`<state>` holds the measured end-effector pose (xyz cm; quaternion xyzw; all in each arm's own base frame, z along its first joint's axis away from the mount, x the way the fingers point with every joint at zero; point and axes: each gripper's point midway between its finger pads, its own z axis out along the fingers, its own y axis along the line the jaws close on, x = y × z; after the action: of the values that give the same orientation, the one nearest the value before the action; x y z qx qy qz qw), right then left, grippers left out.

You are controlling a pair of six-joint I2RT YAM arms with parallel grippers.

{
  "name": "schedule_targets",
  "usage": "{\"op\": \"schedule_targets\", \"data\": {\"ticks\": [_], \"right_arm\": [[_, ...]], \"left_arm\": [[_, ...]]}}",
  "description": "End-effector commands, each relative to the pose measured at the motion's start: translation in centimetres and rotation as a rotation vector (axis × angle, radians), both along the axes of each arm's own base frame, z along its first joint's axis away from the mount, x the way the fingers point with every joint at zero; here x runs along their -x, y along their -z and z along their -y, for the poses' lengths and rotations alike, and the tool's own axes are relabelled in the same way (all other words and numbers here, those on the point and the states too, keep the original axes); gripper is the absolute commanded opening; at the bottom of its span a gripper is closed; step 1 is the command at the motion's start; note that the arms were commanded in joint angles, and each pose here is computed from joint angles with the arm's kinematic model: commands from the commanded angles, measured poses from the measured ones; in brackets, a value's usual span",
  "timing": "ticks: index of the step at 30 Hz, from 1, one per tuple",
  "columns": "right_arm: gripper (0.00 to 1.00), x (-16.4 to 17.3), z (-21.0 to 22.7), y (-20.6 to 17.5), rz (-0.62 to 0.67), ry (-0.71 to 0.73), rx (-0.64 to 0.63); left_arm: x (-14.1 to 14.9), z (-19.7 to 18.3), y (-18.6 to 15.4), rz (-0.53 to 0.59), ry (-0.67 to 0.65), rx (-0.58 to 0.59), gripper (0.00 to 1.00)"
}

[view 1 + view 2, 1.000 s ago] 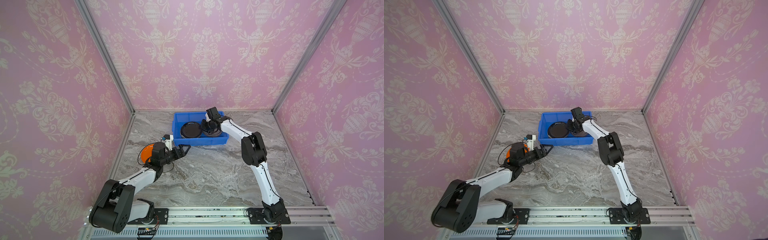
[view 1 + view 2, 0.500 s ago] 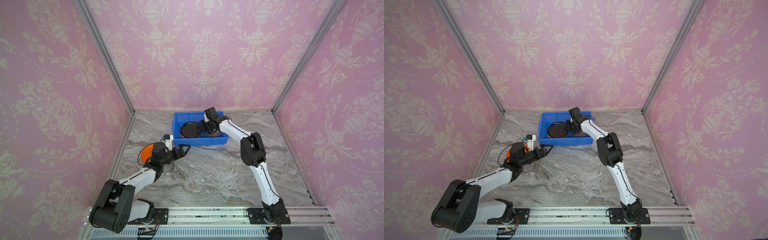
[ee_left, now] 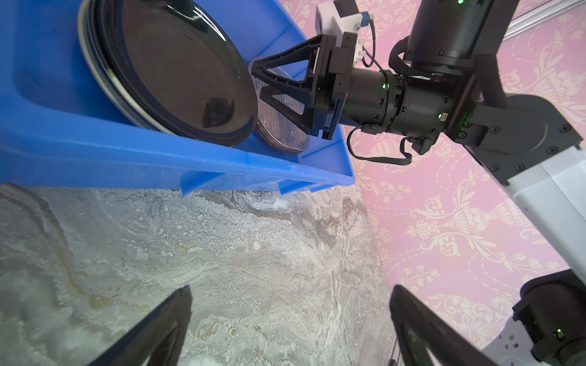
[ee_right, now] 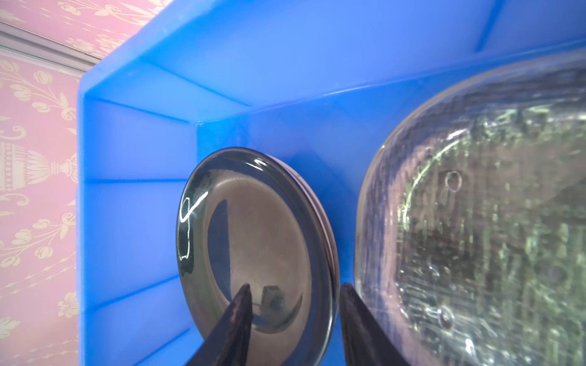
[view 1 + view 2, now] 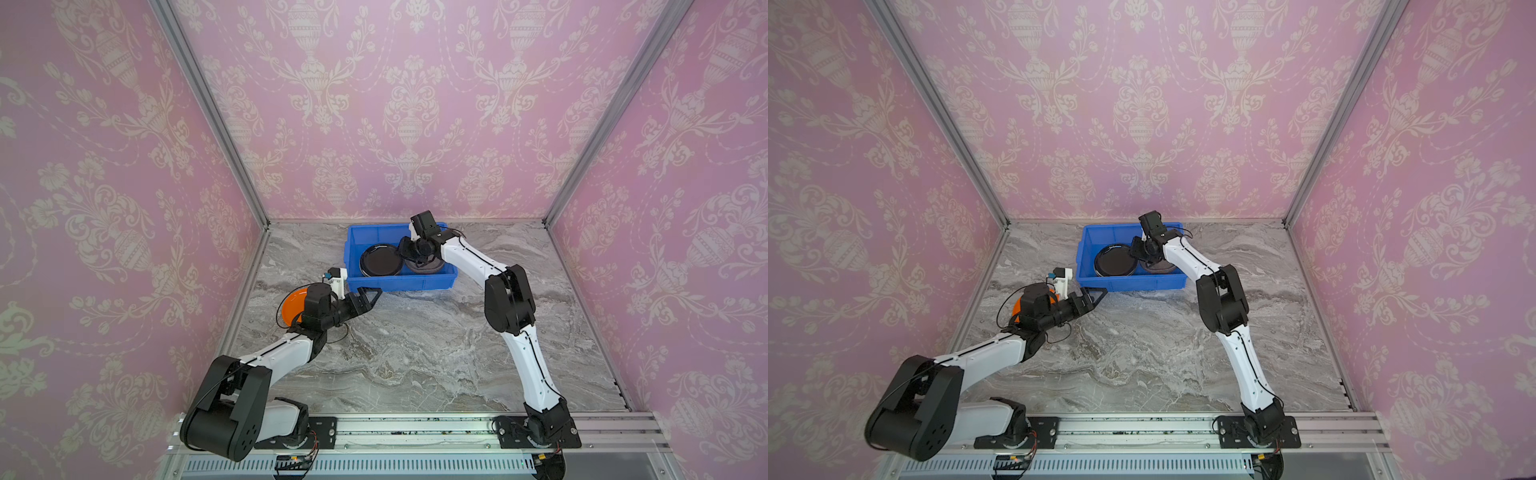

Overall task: Place the plates into the plastic bin on the countertop
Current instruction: Place the plate in the plastic bin.

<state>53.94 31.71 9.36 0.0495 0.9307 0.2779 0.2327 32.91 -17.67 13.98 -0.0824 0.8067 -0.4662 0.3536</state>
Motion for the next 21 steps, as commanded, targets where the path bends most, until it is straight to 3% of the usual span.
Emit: {"op": "schedule_targets", "data": {"ticks": [1, 9, 12, 15, 17, 21], "right_arm": [[0.46, 0.2, -1.0, 0.7, -0.021, -0.005, -0.036], [0.45, 0.3, -1.2, 0.2, -0.018, -0.018, -0.047], [0.44, 0.3, -1.6, -3.8, 0.065, -0.039, -0.111], [0.43, 1.2, -2.0, -9.3, 0.177, -0.063, -0.185], [0.42, 2.9, -2.4, -12.0, 0.22, -0.076, -0.232], [0.41, 7.9, -4.9, -14.9, 0.249, -0.127, -0.32]], "left_arm": [[-0.4, -0.1, -0.9, 0.037, 0.005, -0.011, 0.99], [-0.5, -0.8, -0.9, 0.037, -0.014, -0.025, 0.99], [-1.0, -3.1, -1.5, 0.037, -0.106, -0.075, 0.99], [-1.3, -6.6, -2.5, 0.031, -0.228, -0.214, 0.99], [-1.3, -8.5, -3.2, 0.025, -0.273, -0.265, 0.99], [-1.5, -10.4, -4.5, 0.002, -0.277, -0.248, 0.99]]}}
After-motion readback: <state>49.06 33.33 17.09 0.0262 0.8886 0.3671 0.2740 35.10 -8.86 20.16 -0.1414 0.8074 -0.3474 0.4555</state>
